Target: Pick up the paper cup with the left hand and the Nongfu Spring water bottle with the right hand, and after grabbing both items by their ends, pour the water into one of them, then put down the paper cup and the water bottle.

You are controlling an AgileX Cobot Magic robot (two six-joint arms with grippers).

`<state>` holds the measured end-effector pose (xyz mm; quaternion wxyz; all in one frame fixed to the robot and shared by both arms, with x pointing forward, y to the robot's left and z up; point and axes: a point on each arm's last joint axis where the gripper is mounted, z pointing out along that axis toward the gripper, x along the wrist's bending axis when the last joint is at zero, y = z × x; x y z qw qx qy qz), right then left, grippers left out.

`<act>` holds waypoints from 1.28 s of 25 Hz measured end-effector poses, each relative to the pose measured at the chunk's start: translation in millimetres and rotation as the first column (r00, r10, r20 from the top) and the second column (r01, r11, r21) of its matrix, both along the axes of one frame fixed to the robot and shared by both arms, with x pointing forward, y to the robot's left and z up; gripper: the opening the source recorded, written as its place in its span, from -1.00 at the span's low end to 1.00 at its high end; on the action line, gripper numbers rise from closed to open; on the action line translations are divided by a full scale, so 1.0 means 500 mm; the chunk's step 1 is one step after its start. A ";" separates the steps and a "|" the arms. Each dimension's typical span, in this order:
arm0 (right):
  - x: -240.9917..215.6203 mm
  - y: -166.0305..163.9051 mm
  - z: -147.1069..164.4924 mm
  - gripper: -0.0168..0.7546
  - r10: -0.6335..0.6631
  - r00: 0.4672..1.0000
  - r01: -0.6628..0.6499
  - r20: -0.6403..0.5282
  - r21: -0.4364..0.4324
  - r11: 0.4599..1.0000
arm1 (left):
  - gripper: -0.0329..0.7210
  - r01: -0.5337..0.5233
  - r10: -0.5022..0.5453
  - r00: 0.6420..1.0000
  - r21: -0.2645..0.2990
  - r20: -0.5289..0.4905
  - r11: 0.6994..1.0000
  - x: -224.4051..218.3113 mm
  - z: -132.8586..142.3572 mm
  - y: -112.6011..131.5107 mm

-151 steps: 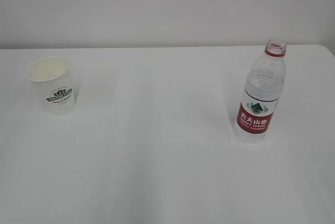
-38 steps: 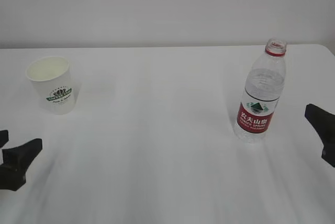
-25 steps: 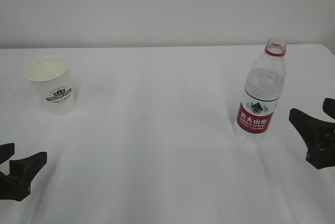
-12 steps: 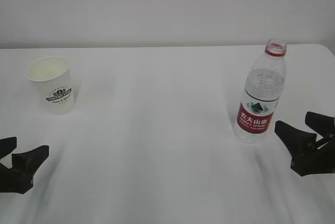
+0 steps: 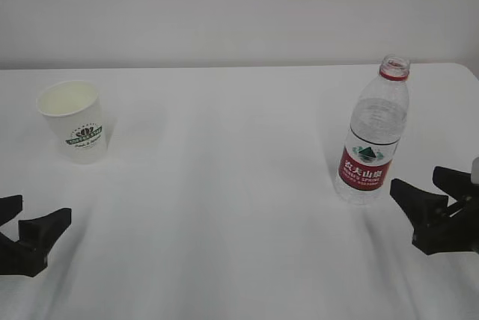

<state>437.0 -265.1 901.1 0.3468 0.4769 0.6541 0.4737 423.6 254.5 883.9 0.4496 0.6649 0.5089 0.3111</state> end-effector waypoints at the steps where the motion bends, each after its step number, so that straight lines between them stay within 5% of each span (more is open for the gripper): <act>1: 0.000 0.000 0.000 0.44 0.000 1.000 0.000 0.002 0.001 1.000 | 0.67 0.000 0.000 1.000 0.000 0.000 1.000 0.000 0.000 0.000; 9: 0.002 -0.003 -0.003 0.73 -0.018 1.000 0.018 -0.005 0.003 1.000 | 0.92 -0.033 0.033 0.999 -0.001 0.002 0.999 0.003 0.001 0.005; 32: 0.055 0.006 -0.025 0.75 0.031 1.000 -0.031 -0.003 -0.043 0.999 | 0.92 -0.033 0.034 0.998 -0.011 0.045 0.999 0.039 0.007 -0.002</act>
